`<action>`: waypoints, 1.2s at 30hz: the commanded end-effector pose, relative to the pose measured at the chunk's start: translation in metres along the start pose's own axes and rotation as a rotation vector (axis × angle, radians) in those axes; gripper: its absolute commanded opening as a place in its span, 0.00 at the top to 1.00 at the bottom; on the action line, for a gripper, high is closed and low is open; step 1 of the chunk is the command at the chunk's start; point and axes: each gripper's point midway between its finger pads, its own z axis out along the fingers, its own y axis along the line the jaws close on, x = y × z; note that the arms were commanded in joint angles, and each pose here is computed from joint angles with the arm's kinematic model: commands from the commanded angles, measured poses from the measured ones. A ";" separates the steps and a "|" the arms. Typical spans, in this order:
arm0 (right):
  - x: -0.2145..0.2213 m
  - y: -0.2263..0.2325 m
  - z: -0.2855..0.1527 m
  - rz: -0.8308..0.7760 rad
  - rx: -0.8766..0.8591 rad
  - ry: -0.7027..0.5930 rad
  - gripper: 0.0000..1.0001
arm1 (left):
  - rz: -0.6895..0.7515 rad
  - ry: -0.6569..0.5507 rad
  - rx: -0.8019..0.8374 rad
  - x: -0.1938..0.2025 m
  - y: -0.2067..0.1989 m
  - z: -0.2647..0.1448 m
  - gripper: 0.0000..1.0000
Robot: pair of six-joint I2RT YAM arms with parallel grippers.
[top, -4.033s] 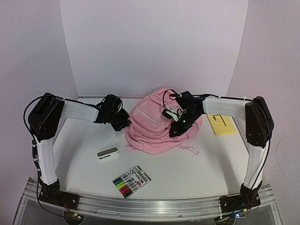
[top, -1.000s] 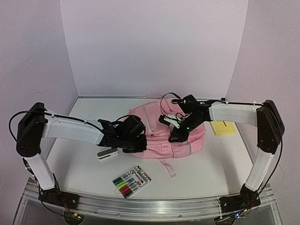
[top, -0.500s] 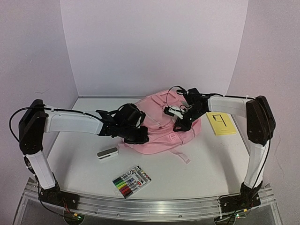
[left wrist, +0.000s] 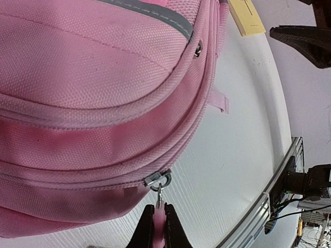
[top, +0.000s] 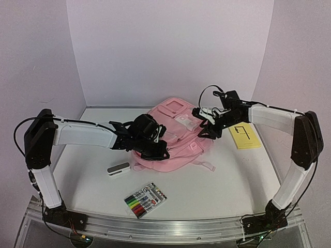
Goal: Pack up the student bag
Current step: Unzip the student bag at the center of the board.
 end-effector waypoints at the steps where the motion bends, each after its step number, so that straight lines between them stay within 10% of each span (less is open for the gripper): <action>1: -0.047 0.015 0.001 -0.155 0.004 -0.140 0.48 | 0.011 0.008 0.103 -0.004 -0.028 -0.003 1.00; 22: -0.068 0.081 0.041 -0.439 -0.015 -0.184 0.78 | -0.023 -0.002 0.114 -0.006 -0.028 -0.002 1.00; 36: -0.053 0.075 0.071 -0.456 -0.013 -0.106 0.76 | -0.018 -0.006 0.125 -0.008 -0.032 -0.006 1.00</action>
